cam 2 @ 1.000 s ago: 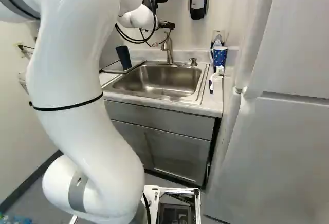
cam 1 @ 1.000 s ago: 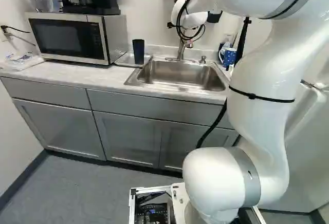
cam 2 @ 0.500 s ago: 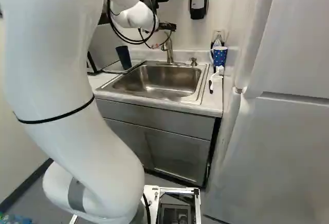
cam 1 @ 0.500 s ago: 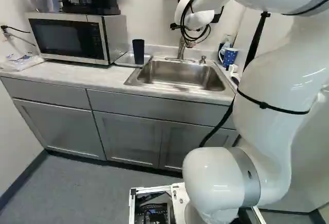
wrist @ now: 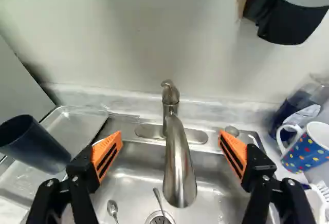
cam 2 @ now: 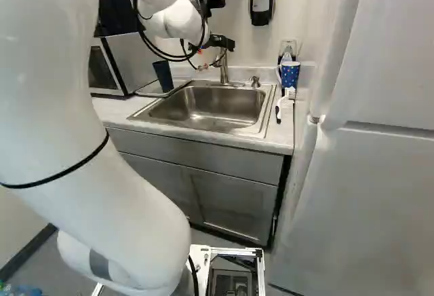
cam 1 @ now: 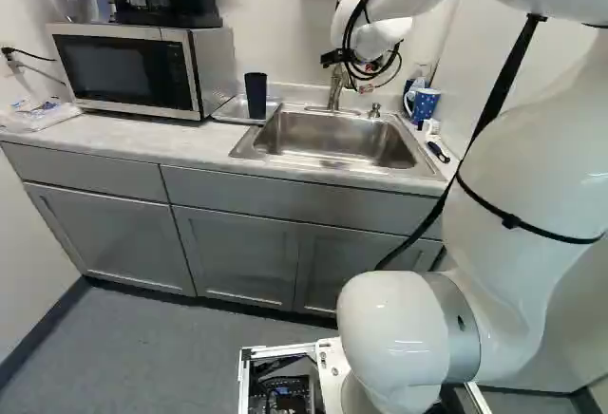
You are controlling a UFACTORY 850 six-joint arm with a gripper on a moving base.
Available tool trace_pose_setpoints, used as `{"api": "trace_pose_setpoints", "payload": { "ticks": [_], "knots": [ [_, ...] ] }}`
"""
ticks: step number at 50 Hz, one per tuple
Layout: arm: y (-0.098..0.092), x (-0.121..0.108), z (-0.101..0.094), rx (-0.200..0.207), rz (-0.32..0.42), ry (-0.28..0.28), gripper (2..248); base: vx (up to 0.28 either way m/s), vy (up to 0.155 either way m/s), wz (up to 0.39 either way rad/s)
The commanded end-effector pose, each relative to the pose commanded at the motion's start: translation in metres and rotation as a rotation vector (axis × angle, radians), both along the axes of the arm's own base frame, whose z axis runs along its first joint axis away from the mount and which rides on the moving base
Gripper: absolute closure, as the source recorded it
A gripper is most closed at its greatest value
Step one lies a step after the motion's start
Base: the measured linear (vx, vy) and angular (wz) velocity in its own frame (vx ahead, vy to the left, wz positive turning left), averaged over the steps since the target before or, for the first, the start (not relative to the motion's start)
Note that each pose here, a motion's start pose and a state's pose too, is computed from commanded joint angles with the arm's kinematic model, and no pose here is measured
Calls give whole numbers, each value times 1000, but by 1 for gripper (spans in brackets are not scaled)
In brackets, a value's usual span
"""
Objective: Rinse the cup and place it in the tray
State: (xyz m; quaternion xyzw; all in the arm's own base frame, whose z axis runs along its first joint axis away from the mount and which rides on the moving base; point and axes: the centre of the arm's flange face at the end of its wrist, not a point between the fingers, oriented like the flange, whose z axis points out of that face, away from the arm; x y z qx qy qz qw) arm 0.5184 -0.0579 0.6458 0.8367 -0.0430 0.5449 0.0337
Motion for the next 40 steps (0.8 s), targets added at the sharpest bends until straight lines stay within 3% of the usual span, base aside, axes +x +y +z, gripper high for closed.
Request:
{"api": "trace_pose_setpoints", "payload": {
  "ticks": [15, 40],
  "knots": [
    [-9, -33, -9, 14, -24, 105, 3, 0, 0, 0],
    [-9, -98, -28, 47, -42, 317, 3, 0, 0, 0]
  ]
}}
